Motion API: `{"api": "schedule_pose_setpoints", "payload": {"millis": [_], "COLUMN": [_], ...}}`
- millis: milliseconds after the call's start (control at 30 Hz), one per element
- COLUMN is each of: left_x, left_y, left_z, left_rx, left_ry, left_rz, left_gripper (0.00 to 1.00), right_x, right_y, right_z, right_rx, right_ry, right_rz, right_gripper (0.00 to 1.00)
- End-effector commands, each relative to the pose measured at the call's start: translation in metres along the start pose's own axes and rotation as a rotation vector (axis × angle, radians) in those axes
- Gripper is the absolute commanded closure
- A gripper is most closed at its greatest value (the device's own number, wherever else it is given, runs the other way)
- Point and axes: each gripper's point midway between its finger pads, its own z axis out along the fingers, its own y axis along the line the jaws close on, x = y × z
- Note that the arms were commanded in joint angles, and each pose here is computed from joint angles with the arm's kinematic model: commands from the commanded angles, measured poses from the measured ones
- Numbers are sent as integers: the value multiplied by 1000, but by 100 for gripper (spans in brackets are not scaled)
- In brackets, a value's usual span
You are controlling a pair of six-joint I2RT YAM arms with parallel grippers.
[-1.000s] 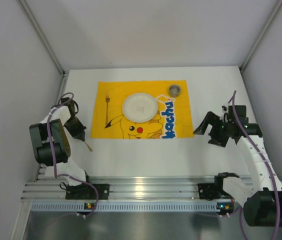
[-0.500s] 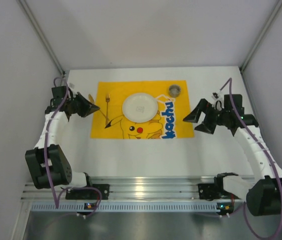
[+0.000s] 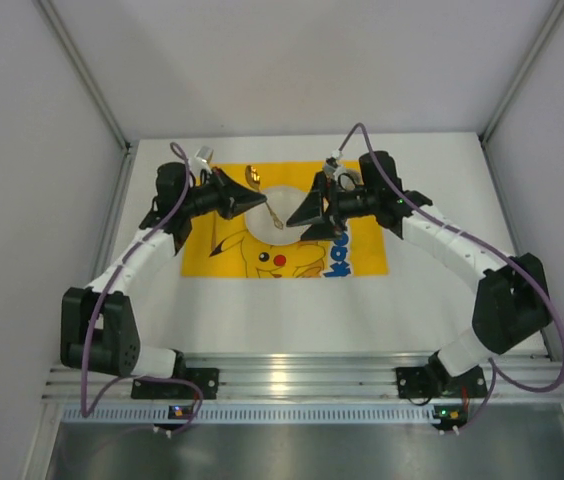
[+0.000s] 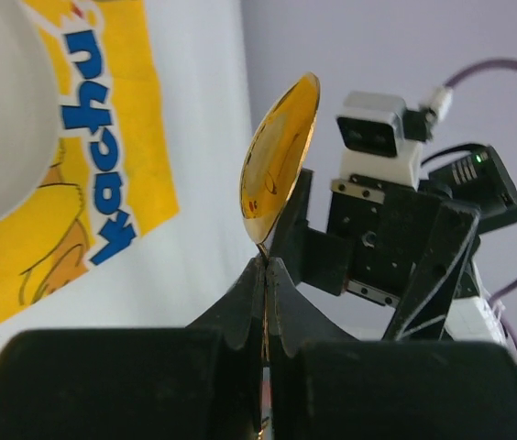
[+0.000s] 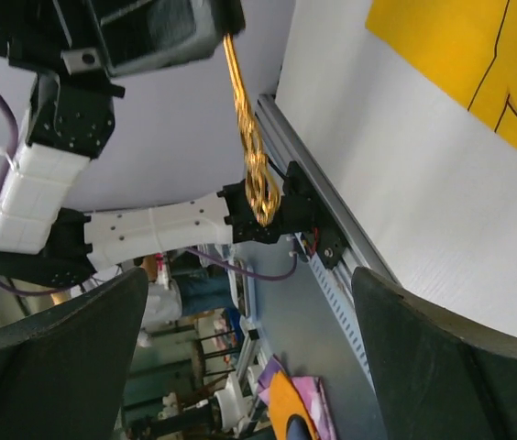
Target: Set the dinner table for one person
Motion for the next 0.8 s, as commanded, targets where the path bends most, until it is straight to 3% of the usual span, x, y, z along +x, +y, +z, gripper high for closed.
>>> {"api": "schedule_pose_setpoints", "payload": {"millis": [0,167,267,300,367,400,500,667,767], "left_x": [2,15,20,20,21,22,22,25,26], "left_y": [-46,-55,-59,-59,-59,-58,-55,-39,-36], "left_z": [10,21,26,27,31,32,36,43,44], "left_rx": [162,175,186,185,183,183,177,117,95], "left_ry": [-34,-20,-3,-1,5,12,16,38,55], "left_rz": [34,33,34,37,39,38,35,38,54], "left_gripper": [100,100,100,100,100,100,100,99,83], "right_x": [-26,-37,-37,-36,-34,-34,-33,-38,-45], "right_y": [29,33,30,29,27,26,26,20,9], "right_z": [11,16,17,17,18,17,14,5,-6], "right_rx": [-96,-108,-106,-107,-112,-113,-112,-99,-82], "right_ry": [-27,-39,-45,-44,-48,-51,-57,-91,-123], "right_rz": [-43,-37,-30,-27,-26,-29,-33,-34,-22], "right_gripper": [8,17,31,48,64,79,100,100,100]}}
